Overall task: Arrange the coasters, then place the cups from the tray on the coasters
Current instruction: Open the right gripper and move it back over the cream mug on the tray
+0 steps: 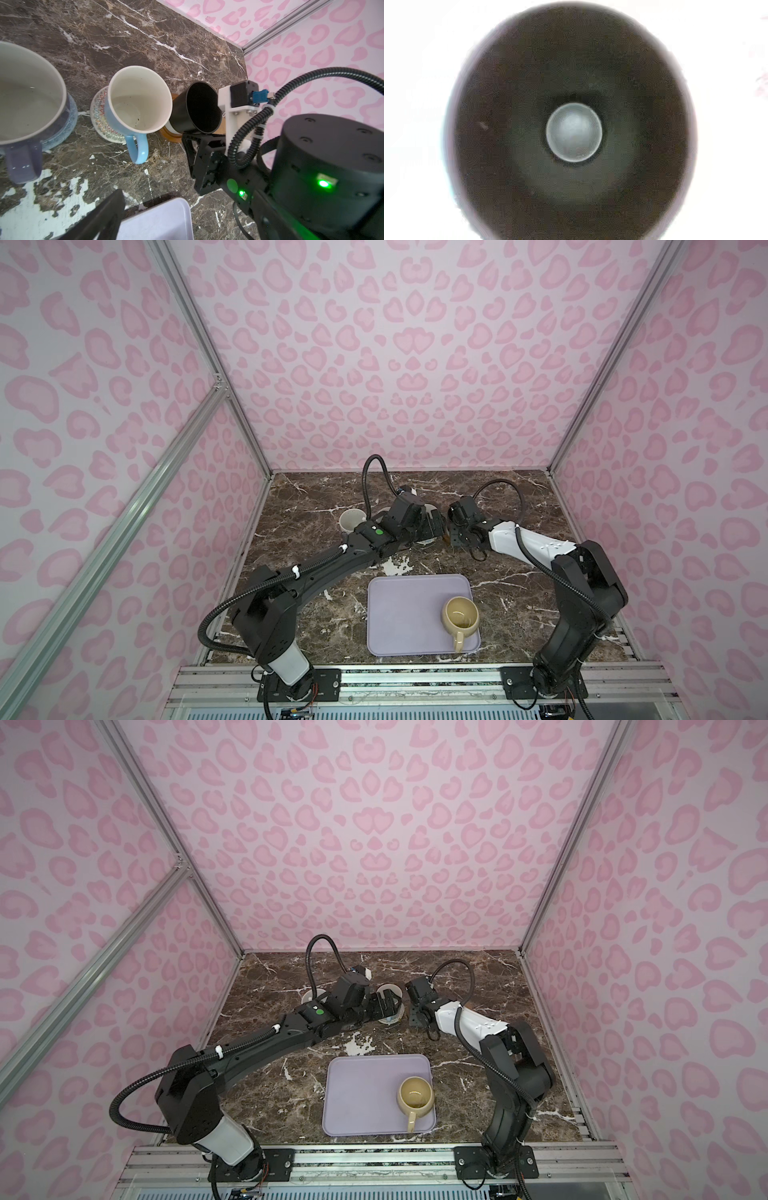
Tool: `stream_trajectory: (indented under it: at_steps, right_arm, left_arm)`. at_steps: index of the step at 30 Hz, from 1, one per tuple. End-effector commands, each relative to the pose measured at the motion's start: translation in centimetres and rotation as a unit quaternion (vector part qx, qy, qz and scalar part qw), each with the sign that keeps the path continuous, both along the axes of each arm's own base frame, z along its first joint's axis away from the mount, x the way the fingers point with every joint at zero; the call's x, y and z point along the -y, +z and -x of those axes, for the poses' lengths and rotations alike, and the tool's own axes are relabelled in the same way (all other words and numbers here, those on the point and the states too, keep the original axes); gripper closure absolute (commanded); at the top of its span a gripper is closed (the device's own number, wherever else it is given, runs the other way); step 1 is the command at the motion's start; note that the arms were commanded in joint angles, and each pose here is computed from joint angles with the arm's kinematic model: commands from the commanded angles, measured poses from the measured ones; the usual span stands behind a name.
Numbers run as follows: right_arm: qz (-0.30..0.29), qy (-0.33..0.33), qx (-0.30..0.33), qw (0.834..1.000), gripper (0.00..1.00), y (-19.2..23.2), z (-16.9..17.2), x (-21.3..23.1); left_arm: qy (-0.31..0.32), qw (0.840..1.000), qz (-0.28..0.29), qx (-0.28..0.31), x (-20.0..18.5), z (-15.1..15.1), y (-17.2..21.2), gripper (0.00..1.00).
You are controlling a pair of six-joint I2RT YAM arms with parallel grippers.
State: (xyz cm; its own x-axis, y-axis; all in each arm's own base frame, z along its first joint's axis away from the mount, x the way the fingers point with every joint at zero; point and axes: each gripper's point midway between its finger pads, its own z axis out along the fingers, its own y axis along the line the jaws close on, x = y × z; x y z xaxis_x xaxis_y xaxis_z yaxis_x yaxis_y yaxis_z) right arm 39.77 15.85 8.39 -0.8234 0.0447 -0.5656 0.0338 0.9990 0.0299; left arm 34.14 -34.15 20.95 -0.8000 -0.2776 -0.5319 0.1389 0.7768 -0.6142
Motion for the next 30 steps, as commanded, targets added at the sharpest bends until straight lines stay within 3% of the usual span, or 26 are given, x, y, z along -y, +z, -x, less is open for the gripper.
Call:
stream_trajectory:
  at_steps: [1,8,16,18,24,28,30]
  right_arm:
    - [-0.003,0.000,0.013,1.000,0.51,1.3,0.3,0.2]
    - [-0.018,0.015,0.048,0.999,0.17,5.6,1.9,0.8]
    - [-0.009,0.035,0.042,0.998,0.13,9.4,6.3,2.7]
    - [-0.018,0.041,0.052,0.998,0.00,10.1,7.4,2.8]
    - [-0.052,0.031,0.092,0.994,0.00,11.3,10.0,3.7]
    - [-0.034,0.088,0.075,0.993,0.00,10.6,11.5,3.5]
    - [-0.031,0.083,0.066,0.994,0.00,9.9,11.8,3.9]
  left_arm:
    - [0.016,0.999,0.023,0.029,-0.4,-0.4,2.1,0.03]
    - [0.028,0.998,0.033,0.049,-2.5,0.9,3.7,0.03]
    - [-0.009,0.997,0.051,0.051,-3.5,3.7,4.0,0.03]
    - [-0.018,0.998,0.049,0.046,-3.7,4.4,3.8,0.03]
    - [-0.040,0.997,0.060,0.039,-4.3,6.3,3.2,0.03]
    - [-0.051,0.996,0.071,0.030,-4.7,7.6,2.3,0.03]
    - [-0.053,0.996,0.070,0.027,-4.9,8.2,1.8,0.03]
